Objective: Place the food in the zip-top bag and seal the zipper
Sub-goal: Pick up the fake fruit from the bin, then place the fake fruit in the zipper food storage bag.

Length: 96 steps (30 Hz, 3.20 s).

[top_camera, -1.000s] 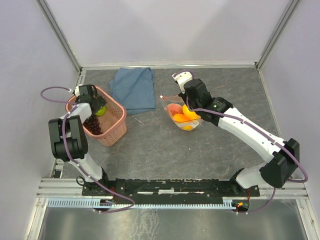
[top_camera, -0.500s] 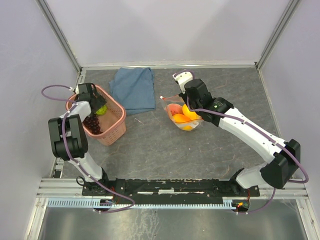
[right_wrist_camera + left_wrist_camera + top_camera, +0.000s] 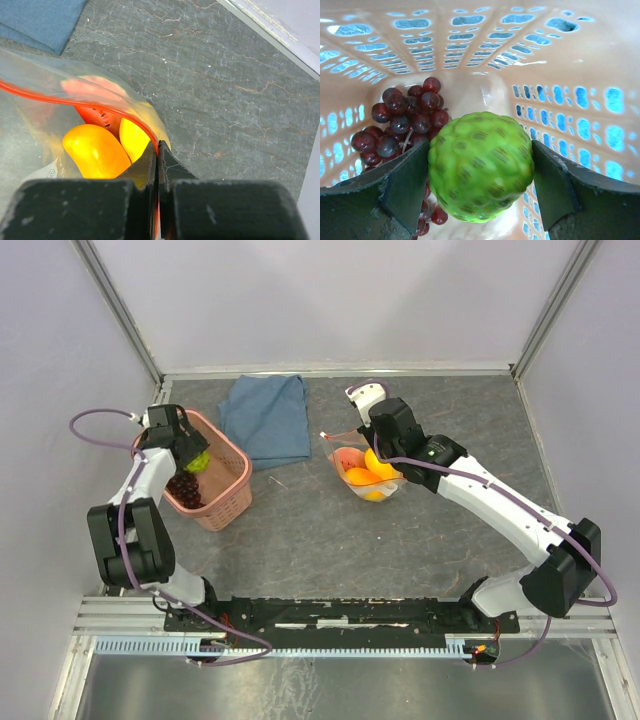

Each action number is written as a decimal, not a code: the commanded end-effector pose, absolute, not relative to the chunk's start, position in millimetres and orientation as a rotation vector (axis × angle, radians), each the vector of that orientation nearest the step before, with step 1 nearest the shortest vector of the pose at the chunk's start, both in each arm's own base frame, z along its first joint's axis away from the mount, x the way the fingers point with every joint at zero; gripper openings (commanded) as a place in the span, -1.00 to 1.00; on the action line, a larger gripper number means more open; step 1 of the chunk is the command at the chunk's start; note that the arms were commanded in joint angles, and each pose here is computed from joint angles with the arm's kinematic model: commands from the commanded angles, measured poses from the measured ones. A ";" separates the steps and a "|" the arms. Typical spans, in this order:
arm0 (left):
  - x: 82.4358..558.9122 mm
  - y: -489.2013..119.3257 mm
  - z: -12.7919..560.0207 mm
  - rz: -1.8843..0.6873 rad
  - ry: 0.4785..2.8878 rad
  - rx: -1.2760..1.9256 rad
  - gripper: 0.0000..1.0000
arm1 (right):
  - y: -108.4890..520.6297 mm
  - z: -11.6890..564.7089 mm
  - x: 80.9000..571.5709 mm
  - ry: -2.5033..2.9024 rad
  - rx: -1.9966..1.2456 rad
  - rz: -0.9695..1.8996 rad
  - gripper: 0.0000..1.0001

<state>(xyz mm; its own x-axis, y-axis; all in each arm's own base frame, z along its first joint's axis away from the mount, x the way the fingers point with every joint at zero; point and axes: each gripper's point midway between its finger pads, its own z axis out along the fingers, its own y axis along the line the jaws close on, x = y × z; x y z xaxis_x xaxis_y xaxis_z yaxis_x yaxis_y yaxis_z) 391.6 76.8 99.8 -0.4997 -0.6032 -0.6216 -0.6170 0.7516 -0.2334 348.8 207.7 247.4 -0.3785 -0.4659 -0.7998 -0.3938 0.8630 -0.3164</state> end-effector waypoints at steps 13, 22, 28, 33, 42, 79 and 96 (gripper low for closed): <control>364.7 36.3 228.5 -0.256 2.013 -0.725 0.09 | 214.8 266.8 352.5 1.960 -0.597 -0.037 -0.97; 348.7 -17.8 268.9 -0.492 1.992 -0.561 0.08 | 219.0 265.8 352.0 1.963 -0.608 -0.015 -0.97; 338.9 -87.4 308.6 -0.640 1.907 -0.362 0.08 | 218.9 268.0 350.7 1.963 -0.608 -0.005 -0.97; 331.0 -144.8 323.0 -0.779 1.859 -0.237 0.08 | 223.2 269.0 347.7 1.960 -0.616 0.031 -0.97; 317.2 -228.0 337.1 -0.982 1.753 -0.065 0.08 | 224.1 268.9 346.2 1.963 -0.616 0.044 -0.97; 332.6 -312.3 238.2 -0.768 1.934 0.024 0.35 | 230.5 273.7 343.5 1.955 -0.592 0.106 -0.97; 327.0 -311.0 251.6 -0.732 1.988 0.049 0.65 | 231.7 271.3 344.4 1.959 -0.598 0.106 -0.97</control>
<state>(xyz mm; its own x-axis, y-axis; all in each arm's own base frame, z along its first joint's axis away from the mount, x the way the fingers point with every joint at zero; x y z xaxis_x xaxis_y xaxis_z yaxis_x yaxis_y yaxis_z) 324.0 -311.9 229.7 -0.5626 -0.2710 -0.7810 0.2995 0.8138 -0.4981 340.4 227.0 242.7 -0.3907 -0.4245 -0.8168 -0.4675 0.8559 -0.2212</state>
